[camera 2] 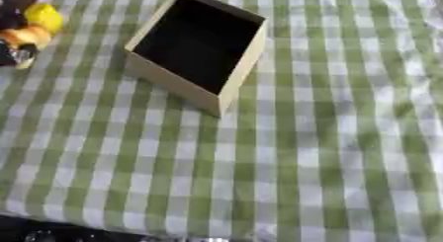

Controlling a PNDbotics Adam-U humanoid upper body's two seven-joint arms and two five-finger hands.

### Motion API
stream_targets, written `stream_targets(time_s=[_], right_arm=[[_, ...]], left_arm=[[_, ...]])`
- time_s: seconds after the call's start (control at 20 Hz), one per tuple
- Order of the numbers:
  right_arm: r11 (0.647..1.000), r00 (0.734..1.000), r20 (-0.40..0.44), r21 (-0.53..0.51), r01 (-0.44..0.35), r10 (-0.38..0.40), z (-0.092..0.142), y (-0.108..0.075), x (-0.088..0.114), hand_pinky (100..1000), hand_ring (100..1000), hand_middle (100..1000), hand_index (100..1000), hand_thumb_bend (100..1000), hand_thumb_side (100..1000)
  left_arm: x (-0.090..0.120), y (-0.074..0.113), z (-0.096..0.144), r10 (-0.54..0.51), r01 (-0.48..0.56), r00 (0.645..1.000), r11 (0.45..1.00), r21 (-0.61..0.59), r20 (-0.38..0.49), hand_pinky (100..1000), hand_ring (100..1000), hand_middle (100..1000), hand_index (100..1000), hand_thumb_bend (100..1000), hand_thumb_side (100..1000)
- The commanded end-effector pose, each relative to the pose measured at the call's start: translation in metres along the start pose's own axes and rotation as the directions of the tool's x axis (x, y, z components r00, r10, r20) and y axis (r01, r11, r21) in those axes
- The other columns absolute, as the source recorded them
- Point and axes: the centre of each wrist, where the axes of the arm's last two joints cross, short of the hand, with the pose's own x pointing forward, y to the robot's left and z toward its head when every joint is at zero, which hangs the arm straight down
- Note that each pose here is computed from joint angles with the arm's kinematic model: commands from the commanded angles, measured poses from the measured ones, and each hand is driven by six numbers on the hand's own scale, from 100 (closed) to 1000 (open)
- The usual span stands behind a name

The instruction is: Pick up objects on the table and place them in the box.

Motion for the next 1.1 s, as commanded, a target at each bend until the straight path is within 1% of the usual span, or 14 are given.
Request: stream_targets(time_s=[0.05, 0.2, 0.35, 0.5, 0.65, 0.75, 0.9, 1.0, 1.1], right_arm=[[1.000, 0.999, 0.032, 0.006, -0.022, 0.022, -0.006, -0.006, 0.007, 918, 810, 721, 900, 100, 625], [1.000, 0.999, 0.032, 0.013, -0.018, 0.017, -0.006, -0.005, 0.007, 918, 810, 721, 900, 100, 624], [1.000, 0.999, 0.035, 0.018, -0.008, 0.008, -0.007, -0.004, 0.007, 919, 811, 721, 900, 100, 623], [1.000, 0.999, 0.040, 0.021, 0.001, -0.002, -0.009, -0.002, 0.008, 919, 811, 720, 901, 100, 622], [1.000, 0.999, 0.038, 0.022, 0.009, -0.010, -0.009, -0.001, 0.008, 920, 811, 720, 901, 100, 623], [1.000, 0.999, 0.041, 0.023, 0.014, -0.015, -0.010, -0.001, 0.008, 920, 812, 720, 901, 100, 621], [0.999, 0.998, 0.050, 0.027, 0.025, -0.027, -0.012, 0.001, 0.009, 920, 812, 720, 901, 100, 620], [0.999, 0.998, 0.056, 0.030, 0.031, -0.033, -0.014, 0.002, 0.009, 921, 812, 720, 901, 100, 619], [0.999, 0.997, 0.061, 0.031, 0.035, -0.037, -0.014, 0.002, 0.010, 921, 813, 720, 901, 100, 619]], left_arm=[[0.026, 0.035, 0.014, -0.017, 0.007, 0.994, 0.996, 0.087, 0.111, 513, 512, 385, 566, 100, 100], [0.059, 0.050, 0.014, 0.006, -0.032, 0.973, 0.994, 0.109, 0.232, 507, 503, 374, 562, 100, 100], [0.090, 0.058, 0.006, 0.050, -0.086, 0.940, 0.992, 0.093, 0.339, 504, 499, 373, 565, 100, 100], [0.117, 0.058, -0.007, 0.086, -0.119, 0.905, 0.991, 0.055, 0.417, 505, 502, 379, 576, 100, 102], [0.141, 0.051, -0.021, 0.115, -0.131, 0.871, 0.991, -0.001, 0.478, 502, 502, 381, 579, 100, 100], [0.156, 0.046, -0.030, 0.129, -0.130, 0.854, 0.991, -0.035, 0.504, 503, 504, 383, 582, 100, 100], [0.170, 0.037, -0.045, 0.142, -0.116, 0.844, 0.990, -0.082, 0.517, 509, 512, 392, 589, 100, 100], [0.175, 0.031, -0.054, 0.139, -0.101, 0.847, 0.990, -0.101, 0.513, 515, 517, 398, 594, 100, 100], [0.175, 0.021, -0.065, 0.134, -0.091, 0.862, 0.990, -0.111, 0.489, 520, 521, 404, 601, 100, 100]])
